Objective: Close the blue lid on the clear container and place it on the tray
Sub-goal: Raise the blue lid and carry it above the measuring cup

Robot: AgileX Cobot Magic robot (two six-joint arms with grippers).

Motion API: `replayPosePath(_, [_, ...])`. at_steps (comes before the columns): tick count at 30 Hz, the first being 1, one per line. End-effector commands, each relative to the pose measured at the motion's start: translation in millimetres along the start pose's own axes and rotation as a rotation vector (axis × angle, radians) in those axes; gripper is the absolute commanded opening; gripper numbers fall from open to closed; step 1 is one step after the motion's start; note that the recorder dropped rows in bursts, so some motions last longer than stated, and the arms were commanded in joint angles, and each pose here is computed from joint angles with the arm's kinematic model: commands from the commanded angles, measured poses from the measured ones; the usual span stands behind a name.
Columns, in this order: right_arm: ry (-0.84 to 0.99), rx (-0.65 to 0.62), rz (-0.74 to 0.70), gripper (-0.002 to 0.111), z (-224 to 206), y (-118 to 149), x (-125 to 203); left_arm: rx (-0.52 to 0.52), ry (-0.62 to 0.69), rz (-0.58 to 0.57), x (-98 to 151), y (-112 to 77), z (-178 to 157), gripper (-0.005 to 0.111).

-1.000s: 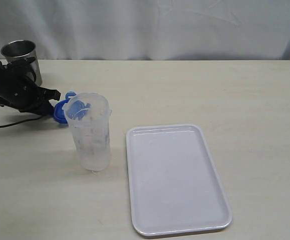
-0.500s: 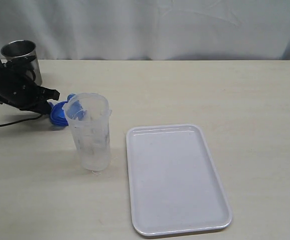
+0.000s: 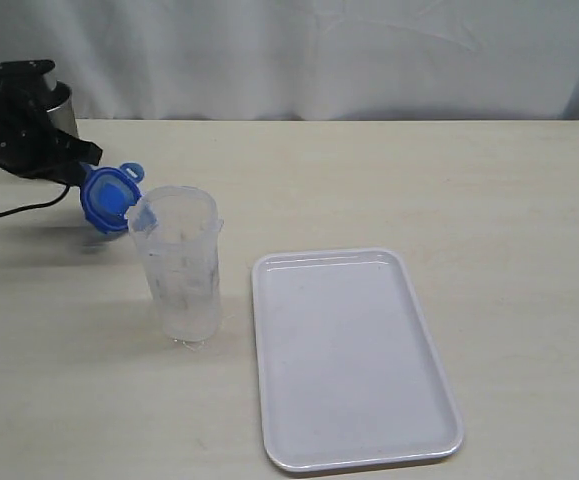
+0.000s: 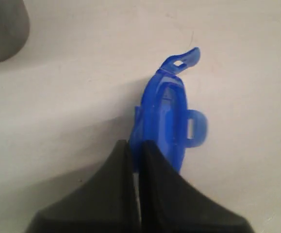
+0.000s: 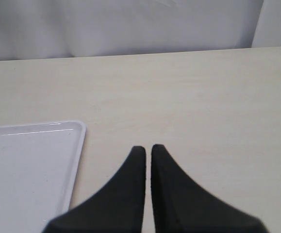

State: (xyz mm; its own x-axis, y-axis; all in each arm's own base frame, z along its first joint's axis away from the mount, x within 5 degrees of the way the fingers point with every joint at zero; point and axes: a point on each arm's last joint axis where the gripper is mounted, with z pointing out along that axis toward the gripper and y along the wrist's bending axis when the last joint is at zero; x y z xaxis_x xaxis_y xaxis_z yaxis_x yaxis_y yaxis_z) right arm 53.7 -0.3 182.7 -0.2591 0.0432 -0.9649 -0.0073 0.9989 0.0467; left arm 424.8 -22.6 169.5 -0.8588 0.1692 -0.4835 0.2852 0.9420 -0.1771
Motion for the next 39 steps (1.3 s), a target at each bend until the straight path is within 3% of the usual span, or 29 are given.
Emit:
replayPosePath(1, [-0.005, -0.001, 0.004, 0.004, 0, 0, 1, -0.013, -0.060, 0.090, -11, -10.8, -29, 0.000])
replayPosePath(10, [-0.005, -0.001, 0.004, 0.004, 0, 0, 1, -0.022, -0.158, 0.408, -26, -45.6, -78, 0.000])
replayPosePath(14, [-0.005, -0.001, 0.004, 0.004, 0, 0, 1, -0.093, -0.188, 0.585, -30, -64.9, -104, 0.000])
replayPosePath(24, [-0.005, -0.001, 0.004, 0.004, 0, 0, 1, -0.193, -0.215, 0.984, -31, -137.1, -122, 0.000])
replayPosePath(28, [-0.005, -0.001, 0.004, 0.004, 0, 0, 1, -0.260, -0.229, 1.049, -30, -156.0, -129, 0.000])
replayPosePath(34, [-0.005, -0.001, 0.004, 0.004, 0, 0, 1, -0.255, -0.307, 1.121, -18, -180.9, -146, 0.000])
replayPosePath(39, [-0.005, -0.001, 0.004, 0.004, 0, 0, 1, -0.279, -0.364, 1.164, -4, -185.4, -155, 0.000])
